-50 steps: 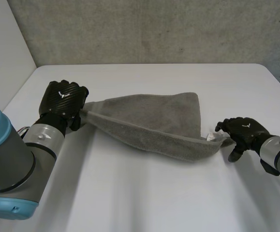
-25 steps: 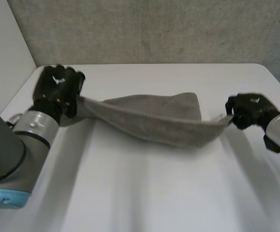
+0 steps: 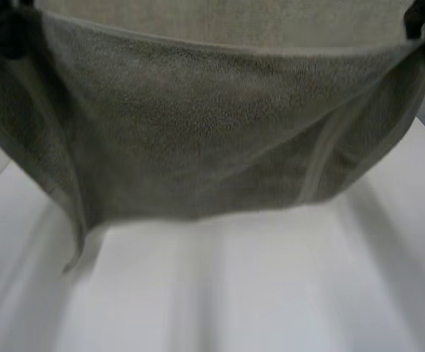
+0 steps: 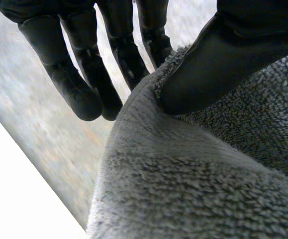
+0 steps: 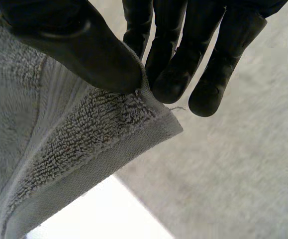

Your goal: Fold the towel.

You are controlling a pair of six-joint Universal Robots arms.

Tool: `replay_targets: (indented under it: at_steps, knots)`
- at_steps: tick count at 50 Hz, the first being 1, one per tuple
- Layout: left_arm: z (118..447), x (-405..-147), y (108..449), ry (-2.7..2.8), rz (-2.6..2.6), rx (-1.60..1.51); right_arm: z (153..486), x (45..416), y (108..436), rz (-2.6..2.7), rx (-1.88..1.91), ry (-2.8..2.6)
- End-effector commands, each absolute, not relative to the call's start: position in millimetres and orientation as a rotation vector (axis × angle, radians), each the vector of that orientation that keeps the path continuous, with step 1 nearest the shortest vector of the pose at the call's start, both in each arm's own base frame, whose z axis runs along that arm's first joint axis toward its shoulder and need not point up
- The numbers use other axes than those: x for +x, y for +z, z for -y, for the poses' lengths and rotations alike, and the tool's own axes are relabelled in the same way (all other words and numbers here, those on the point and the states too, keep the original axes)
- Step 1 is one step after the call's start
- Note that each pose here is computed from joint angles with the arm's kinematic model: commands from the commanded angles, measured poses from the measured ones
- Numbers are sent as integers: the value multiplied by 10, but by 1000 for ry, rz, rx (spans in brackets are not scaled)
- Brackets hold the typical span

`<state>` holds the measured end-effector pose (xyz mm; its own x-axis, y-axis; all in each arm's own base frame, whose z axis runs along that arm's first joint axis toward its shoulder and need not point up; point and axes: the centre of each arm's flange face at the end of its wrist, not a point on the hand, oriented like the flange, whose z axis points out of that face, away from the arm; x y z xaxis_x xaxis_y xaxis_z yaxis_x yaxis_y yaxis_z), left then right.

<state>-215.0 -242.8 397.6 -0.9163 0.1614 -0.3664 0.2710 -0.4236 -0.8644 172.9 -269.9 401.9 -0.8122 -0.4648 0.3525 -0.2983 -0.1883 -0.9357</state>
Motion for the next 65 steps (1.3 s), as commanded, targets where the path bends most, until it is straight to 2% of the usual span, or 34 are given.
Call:
replay_targets:
  at_steps: [1,3,6,8,12,16,17,18,19,20,21,22,23,24,26,29,32,33,34,35,36,37,39,40,41,42,44,45,47,48,50,57,59,65]
  knots:
    - [2864,-2248,3283,-2213,-1998,743,2927,2060,3356,-2150,-1277,-1866]
    - [2998,-2312,2959,-2093,-2106,803,2963,2111,3246,-2196,-1326,-1844]
    - [3073,-2341,2815,-2043,-2140,829,3051,2191,3058,-2263,-1382,-1807]
    - [3234,-2390,2612,-1978,-2163,868,3113,2258,2975,-2265,-1399,-1798]
    - [3402,-2454,2603,-1988,-2109,896,3342,2460,2884,-2183,-1406,-1902]
    - [3631,-2541,2904,-2114,-1968,865,3520,2564,3027,-2073,-1363,-2118]
    - [3689,-2560,3093,-2185,-1900,831,3612,2597,3169,-2001,-1306,-2273]
    - [3690,-2560,3095,-2186,-1900,831,3691,2619,3334,-1905,-1227,-2443]
    - [3729,-2571,3324,-2267,-1820,788,3691,2620,3336,-1904,-1226,-2445]
    - [3729,-2571,3326,-2268,-1819,787,3763,2623,3506,-1793,-1138,-2613]
    - [3742,-2586,3573,-2356,-1730,739,3798,2622,3695,-1660,-1047,-2774]
    - [3733,-2601,3808,-2446,-1645,686,3798,2622,3697,-1659,-1046,-2776]
    - [3733,-2601,3811,-2447,-1644,686,3780,2616,3871,-1535,-977,-2893]
    - [3696,-2622,4022,-2540,-1572,634,3779,2616,3873,-1534,-976,-2894]
    - [3669,-2635,4161,-2614,-1533,590,3627,2563,4198,-1340,-877,-3041]
    - [3595,-2615,4361,-2722,-1504,514,3517,2542,4280,-1312,-873,-3051]
    - [3511,-2585,4446,-2768,-1521,487,3490,2553,4144,-1388,-934,-2979]
    - [3504,-2583,4386,-2757,-1567,488,3490,2553,4143,-1389,-935,-2978]
    - [3504,-2583,4385,-2756,-1568,488,3475,2555,4003,-1476,-996,-2895]
    - [3518,-2586,4151,-2687,-1687,521,3475,2555,4002,-1477,-997,-2894]
    - [3519,-2586,4149,-2686,-1688,522,3453,2547,3860,-1570,-1064,-2798]
    - [3536,-2592,3925,-2618,-1776,550,3452,2546,3858,-1570,-1065,-2797]
    - [3514,-2559,3528,-2501,-1914,589,3377,2552,3531,-1731,-1187,-2576]
    - [3514,-2559,3526,-2500,-1914,589,3377,2552,3529,-1732,-1188,-2575]
    - [3486,-2538,3370,-2467,-1952,598,3332,2537,3331,-1811,-1236,-2462]
    - [3486,-2538,3368,-2466,-1952,598,3332,2537,3329,-1812,-1236,-2460]
    - [3393,-2502,3066,-2425,-1998,612,3252,2509,3000,-1925,-1291,-2309]
    - [3392,-2502,3064,-2425,-1998,612,3252,2509,2999,-1926,-1291,-2309]
    - [3269,-2458,2823,-2414,-2003,618,3164,2476,2706,-2018,-1326,-2183]
    - [3269,-2457,2822,-2414,-2003,618,3164,2476,2704,-2019,-1326,-2183]
    - [3133,-2427,2608,-2407,-2012,628,3073,2438,2453,-2097,-1348,-2066]
    - [2833,-2345,2186,-2267,-2081,718,2917,2298,2150,-2208,-1360,-1919]
    - [2718,-2312,2014,-2164,-2084,806,2848,2217,2177,-2228,-1343,-1919]
    - [2547,-2255,1848,-2044,-2056,925,2716,2118,2277,-2244,-1321,-1940]
